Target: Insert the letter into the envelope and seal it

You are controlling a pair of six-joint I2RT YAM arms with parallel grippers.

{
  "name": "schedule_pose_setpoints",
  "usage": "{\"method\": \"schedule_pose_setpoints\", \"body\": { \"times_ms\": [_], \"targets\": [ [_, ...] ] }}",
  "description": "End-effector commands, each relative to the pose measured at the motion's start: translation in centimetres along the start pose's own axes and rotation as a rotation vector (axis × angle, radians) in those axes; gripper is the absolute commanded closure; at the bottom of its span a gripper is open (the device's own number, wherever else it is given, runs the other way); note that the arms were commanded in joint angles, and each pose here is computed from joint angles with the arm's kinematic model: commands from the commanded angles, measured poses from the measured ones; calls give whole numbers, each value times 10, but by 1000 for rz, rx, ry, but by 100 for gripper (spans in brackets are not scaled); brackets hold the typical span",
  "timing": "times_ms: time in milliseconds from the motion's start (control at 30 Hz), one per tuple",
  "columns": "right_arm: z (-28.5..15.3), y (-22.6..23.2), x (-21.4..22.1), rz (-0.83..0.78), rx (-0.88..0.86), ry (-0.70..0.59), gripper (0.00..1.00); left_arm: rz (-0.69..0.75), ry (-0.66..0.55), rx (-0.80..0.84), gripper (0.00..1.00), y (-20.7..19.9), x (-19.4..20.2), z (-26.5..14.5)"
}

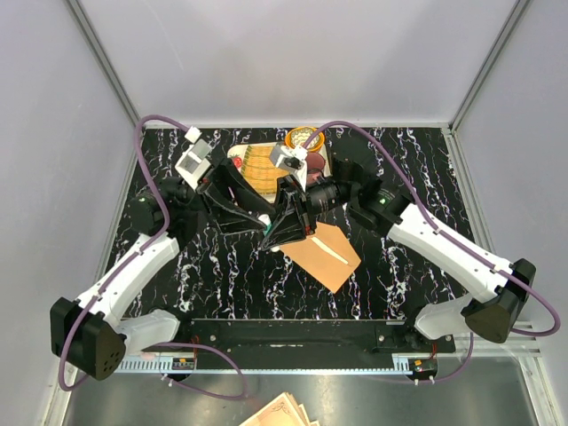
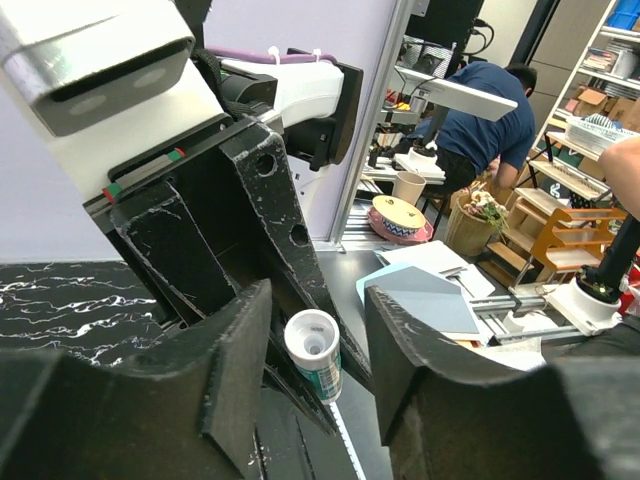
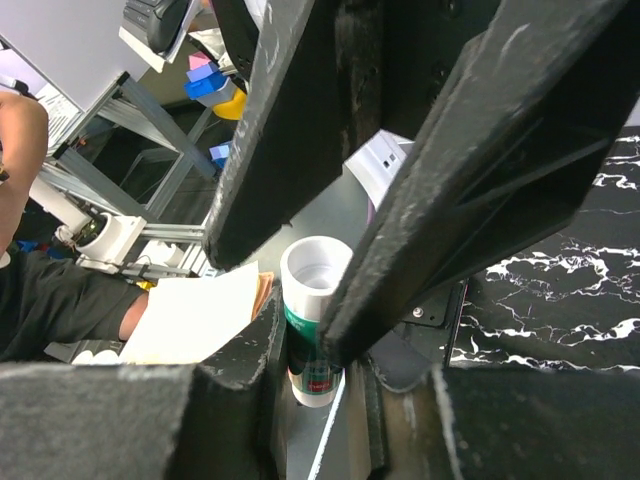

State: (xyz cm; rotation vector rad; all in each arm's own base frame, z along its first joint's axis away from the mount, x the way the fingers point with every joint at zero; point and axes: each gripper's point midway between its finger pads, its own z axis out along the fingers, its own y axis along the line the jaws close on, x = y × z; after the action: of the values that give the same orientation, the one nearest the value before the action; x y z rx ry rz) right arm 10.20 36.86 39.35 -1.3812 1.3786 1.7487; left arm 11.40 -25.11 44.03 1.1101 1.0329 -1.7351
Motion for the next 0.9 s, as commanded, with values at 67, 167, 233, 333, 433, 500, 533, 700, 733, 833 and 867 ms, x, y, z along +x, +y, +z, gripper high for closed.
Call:
{"method": "schedule_pose_setpoints", "body": {
  "times_ms": [67, 167, 233, 333, 433, 500, 533, 700, 733, 833, 867],
  "targets": [
    [-1, 22, -23, -107, -38, -31, 100, 214, 1, 101, 57, -29, -5, 4],
    [-1, 21, -25, -110, -32, -38, 100, 198, -11, 98, 54, -28, -3, 4],
    [-1, 21, -25, -107, -32, -38, 100, 190, -14, 97, 64, -29, -2, 4],
    [-1, 18, -24, -106, -22, -39, 100, 174, -22, 96, 79, -29, -3, 4],
    [-2, 15, -25, -113, 8, -49, 100, 142, -22, 89, 93, -27, -3, 4],
    [-5, 5, -29, -122, 95, -69, 100, 91, -21, 64, 100, -20, -2, 3],
    [-7, 0, -29, -126, 133, -72, 100, 91, -24, 48, 100, -17, -2, 2],
    [-31, -43, -36, -182, 461, -88, 100, 102, -62, -241, 100, 32, -13, -12],
    [-36, -50, -38, -205, 512, -89, 100, 117, -60, -320, 100, 43, -15, -16],
    [-56, -75, -46, -225, 701, -106, 100, 107, -71, -592, 100, 71, -22, -32],
    [-68, -86, -52, -251, 794, -116, 100, 82, -86, -637, 100, 74, -26, -35]
  ]
}}
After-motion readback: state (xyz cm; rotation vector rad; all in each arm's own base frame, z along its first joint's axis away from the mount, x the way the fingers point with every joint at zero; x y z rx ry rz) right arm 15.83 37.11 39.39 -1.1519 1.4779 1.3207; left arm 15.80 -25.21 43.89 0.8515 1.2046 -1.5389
